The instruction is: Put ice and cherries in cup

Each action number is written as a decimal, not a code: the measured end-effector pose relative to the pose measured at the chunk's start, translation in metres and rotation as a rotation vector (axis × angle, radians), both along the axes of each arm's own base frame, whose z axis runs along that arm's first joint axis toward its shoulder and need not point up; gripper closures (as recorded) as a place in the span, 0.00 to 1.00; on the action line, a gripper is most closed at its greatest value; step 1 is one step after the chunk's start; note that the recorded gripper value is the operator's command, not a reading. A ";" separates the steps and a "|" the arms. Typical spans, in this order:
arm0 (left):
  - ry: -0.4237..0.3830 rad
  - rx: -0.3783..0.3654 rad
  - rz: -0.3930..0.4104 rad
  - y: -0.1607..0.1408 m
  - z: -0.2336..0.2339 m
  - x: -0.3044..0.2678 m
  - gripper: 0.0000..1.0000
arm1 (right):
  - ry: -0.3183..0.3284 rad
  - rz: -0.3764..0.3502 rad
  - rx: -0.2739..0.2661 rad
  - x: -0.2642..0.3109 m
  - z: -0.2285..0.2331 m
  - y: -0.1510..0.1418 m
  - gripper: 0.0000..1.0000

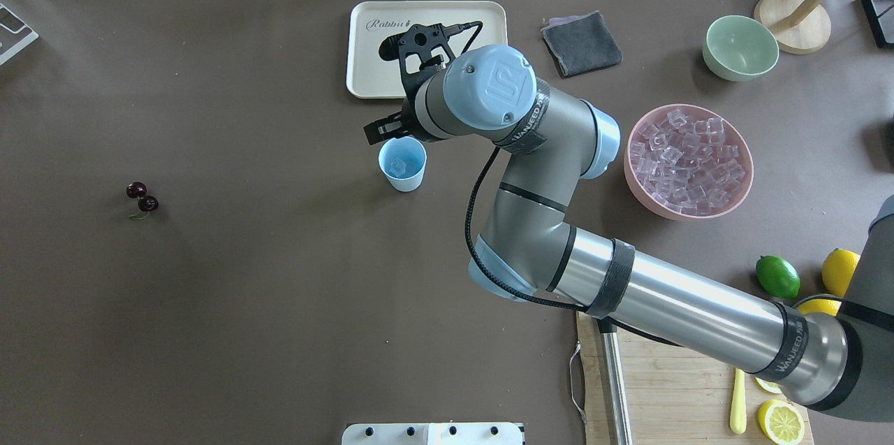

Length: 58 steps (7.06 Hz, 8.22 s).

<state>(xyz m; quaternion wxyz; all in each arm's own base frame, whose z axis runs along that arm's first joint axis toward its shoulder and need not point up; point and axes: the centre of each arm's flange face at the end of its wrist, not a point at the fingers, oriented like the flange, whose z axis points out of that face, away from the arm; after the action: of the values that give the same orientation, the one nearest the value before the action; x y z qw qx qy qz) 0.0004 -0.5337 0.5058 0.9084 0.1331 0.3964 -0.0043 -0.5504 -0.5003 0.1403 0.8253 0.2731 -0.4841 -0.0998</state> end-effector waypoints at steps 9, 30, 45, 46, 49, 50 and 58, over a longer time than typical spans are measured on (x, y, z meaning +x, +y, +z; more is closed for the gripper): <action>0.097 -0.079 -0.066 -0.018 -0.049 0.124 0.02 | 0.087 -0.094 0.004 0.416 0.236 -0.109 0.00; 0.056 -0.068 0.192 0.034 0.052 0.287 1.00 | 0.126 -0.047 0.021 0.464 0.311 -0.065 0.00; 0.250 0.187 -0.156 -0.005 -0.300 0.403 1.00 | 0.134 -0.040 -0.052 0.472 0.342 -0.057 0.00; 0.243 0.192 -0.166 0.008 -0.314 0.435 1.00 | 0.135 -0.039 -0.056 0.472 0.344 -0.057 0.00; 0.239 0.211 -0.166 0.062 -0.323 0.503 1.00 | 0.139 -0.037 -0.069 0.472 0.350 -0.057 0.00; 0.236 0.214 -0.160 0.068 -0.322 0.508 1.00 | 0.141 -0.038 -0.076 0.473 0.354 -0.054 0.00; 0.202 0.272 -0.104 0.080 -0.307 0.501 0.03 | 0.143 -0.034 -0.092 0.479 0.366 -0.037 0.00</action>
<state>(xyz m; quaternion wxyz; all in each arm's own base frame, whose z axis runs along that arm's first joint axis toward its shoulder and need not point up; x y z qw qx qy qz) 0.5012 -0.4533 0.1983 0.8360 0.2738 0.4754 -0.0111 -0.0710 -0.5376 0.5066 0.8676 0.2187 -0.4326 -0.1109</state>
